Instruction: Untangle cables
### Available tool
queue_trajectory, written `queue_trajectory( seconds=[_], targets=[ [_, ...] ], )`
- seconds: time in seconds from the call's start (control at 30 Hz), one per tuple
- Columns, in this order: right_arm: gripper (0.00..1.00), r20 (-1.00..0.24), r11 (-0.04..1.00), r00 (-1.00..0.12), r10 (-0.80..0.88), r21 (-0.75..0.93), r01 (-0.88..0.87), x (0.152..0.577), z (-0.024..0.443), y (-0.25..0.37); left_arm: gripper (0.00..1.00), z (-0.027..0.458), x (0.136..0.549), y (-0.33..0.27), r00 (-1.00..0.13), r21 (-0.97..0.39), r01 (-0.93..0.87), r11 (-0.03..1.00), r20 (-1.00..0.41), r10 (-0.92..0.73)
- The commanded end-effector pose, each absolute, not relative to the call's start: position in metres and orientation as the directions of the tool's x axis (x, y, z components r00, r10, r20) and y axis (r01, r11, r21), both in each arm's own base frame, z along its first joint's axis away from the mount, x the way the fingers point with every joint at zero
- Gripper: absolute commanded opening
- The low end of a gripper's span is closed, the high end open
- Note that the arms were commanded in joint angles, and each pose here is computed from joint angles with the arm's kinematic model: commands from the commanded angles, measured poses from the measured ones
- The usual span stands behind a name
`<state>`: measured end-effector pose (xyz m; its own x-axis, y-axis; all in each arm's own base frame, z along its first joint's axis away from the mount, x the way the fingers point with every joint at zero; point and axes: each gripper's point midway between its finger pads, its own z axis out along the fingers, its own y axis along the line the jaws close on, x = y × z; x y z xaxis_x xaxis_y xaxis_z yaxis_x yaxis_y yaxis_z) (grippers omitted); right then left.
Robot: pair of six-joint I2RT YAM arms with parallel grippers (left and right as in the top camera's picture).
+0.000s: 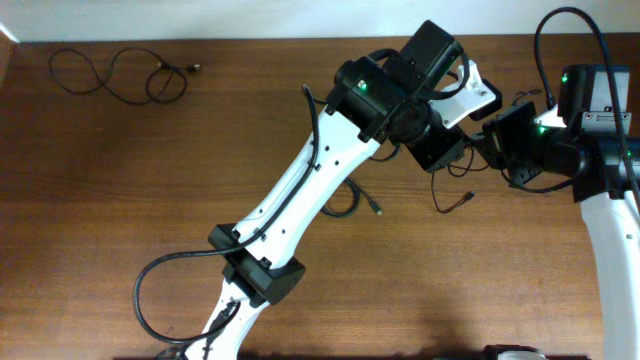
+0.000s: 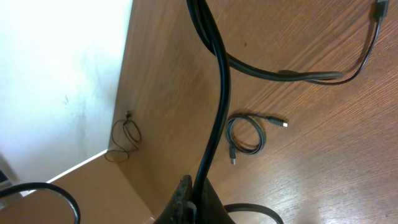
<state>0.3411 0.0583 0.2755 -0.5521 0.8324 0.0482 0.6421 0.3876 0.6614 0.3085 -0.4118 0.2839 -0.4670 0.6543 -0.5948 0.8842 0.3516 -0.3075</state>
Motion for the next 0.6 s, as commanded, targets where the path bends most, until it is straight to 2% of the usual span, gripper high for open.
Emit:
queue_trajectory(
  seconds=[0.0,0.1,0.47,0.57],
  targets=[
    [0.04,0.017,0.397,-0.529,0.848,0.64,0.658,0.341,0.272,0.052,0.08,0.281,0.309,-0.417,-0.46,-0.308,0.888,0.342,-0.6,0.655],
    [0.04,0.004,0.401,-0.519,0.855,0.629,0.666,0.341,0.271,0.049,0.0,0.281,0.31,-0.417,-0.46,-0.307,0.888,0.342,-0.601,0.654],
    [0.04,-0.052,0.419,-0.483,0.874,0.585,0.694,0.34,0.264,0.035,0.0,0.299,0.301,-0.424,-0.442,-0.347,0.896,0.276,-0.644,0.624],
    [0.04,-0.062,0.43,-0.486,0.872,0.571,0.699,0.338,0.262,0.032,0.0,0.299,0.307,-0.421,-0.44,-0.321,0.898,0.302,-0.645,0.625]
  ],
)
